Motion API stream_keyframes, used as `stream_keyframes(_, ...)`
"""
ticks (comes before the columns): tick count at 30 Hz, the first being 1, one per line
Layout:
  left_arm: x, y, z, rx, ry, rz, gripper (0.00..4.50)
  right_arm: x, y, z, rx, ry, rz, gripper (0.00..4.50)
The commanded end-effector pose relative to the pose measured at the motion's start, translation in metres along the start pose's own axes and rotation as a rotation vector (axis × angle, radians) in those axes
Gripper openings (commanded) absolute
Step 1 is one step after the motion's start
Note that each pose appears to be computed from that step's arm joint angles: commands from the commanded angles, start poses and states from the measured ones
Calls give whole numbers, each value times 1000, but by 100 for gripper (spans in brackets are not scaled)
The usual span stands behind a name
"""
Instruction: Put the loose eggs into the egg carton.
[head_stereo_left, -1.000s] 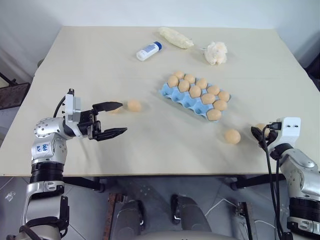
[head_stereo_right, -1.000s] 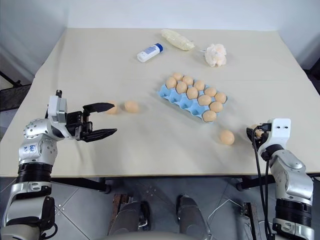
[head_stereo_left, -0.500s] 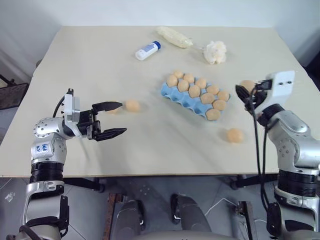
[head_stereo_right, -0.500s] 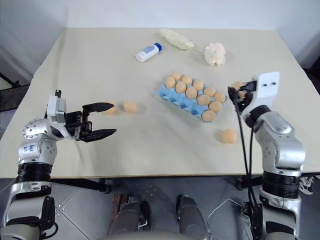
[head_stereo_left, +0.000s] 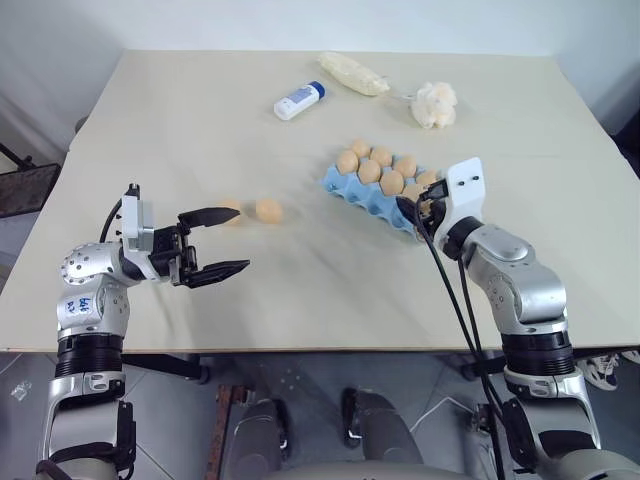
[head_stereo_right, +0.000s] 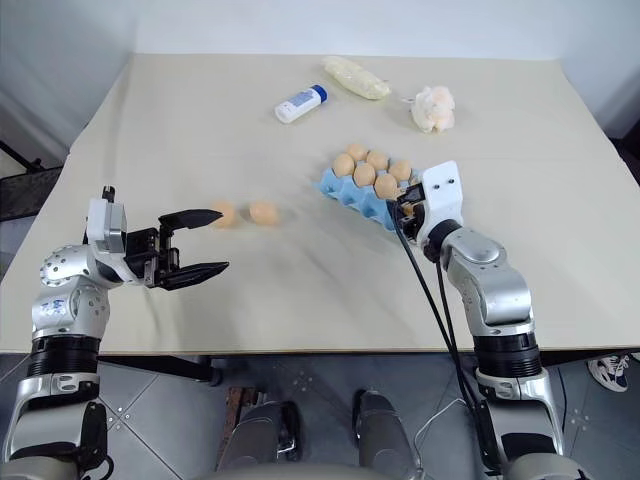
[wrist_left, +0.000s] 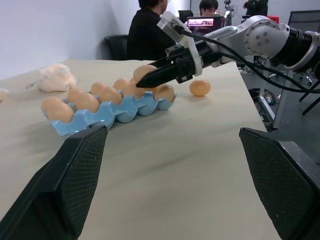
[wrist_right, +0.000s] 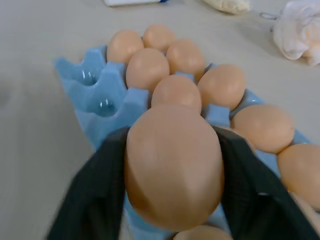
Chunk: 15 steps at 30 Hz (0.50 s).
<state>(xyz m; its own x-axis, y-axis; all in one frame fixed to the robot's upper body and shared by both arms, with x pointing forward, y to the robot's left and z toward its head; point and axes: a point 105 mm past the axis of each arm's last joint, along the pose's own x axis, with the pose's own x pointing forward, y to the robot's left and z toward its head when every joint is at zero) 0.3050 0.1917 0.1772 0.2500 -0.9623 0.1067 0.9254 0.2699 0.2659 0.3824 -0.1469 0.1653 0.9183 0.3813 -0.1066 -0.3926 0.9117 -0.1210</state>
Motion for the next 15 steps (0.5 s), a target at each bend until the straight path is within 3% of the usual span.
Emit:
stream_keyframes(1,-2,0,12,48,-31,11,450,-1,2,13,-21,-46,10,371)
stream_keyframes(3,-2,1,13,48,-32,16,450,-1,1,17,-28,-59,15,441)
stream_keyframes(9,-2,1,13,49,-36,20,450,-9,-3,28,-40,-95,26,446)
stream_keyframes(15,-1,1,12,45,-40,13,450,-42,-21,42,-35,-154,40,446)
